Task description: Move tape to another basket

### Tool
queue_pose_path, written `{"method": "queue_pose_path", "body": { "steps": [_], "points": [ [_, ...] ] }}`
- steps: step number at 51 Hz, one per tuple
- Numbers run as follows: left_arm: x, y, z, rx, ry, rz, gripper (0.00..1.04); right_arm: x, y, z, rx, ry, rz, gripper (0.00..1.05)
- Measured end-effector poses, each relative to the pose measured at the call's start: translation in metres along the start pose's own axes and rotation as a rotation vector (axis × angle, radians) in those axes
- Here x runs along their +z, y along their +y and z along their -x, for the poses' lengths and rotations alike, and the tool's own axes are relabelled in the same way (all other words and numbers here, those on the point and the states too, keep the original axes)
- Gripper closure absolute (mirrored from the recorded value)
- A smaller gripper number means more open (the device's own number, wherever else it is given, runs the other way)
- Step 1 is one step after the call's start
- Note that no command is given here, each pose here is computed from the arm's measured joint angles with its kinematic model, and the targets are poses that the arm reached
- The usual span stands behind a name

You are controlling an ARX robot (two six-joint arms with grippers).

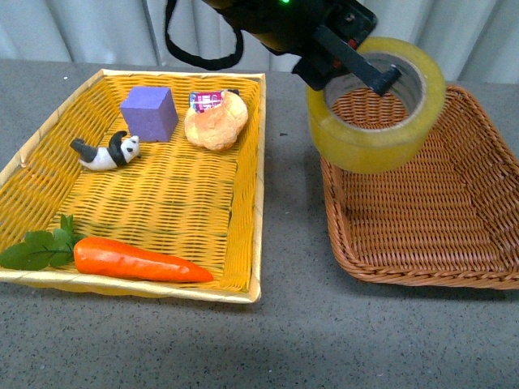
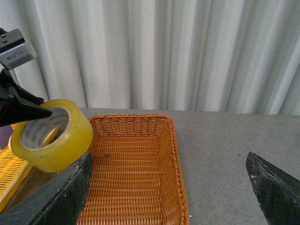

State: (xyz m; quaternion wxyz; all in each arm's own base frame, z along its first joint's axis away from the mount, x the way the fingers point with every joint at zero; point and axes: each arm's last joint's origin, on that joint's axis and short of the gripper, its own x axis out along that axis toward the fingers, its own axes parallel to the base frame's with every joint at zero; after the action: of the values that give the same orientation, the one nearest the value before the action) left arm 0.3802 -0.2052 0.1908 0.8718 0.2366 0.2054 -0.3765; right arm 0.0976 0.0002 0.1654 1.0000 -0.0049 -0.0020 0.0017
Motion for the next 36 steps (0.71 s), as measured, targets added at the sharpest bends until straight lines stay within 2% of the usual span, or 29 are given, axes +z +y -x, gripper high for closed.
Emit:
{"method": "queue_pose_path", "body": {
  "steps": [12,33,36],
  "points": [
    [0.019,-0.018,-0.011,-0.047,-0.030,-0.108,0.89,0.000,0.000,0.000,0.000,0.000,0.000,0.09],
    [0.018,-0.016,-0.011,-0.044,-0.024,-0.119,0.89,0.000,0.000,0.000,0.000,0.000,0.000,0.09],
    [0.018,-0.016,-0.011,-0.045,-0.024,-0.119,0.89,-0.001,0.000,0.000,0.031,0.069,0.042,0.09]
  ]
}}
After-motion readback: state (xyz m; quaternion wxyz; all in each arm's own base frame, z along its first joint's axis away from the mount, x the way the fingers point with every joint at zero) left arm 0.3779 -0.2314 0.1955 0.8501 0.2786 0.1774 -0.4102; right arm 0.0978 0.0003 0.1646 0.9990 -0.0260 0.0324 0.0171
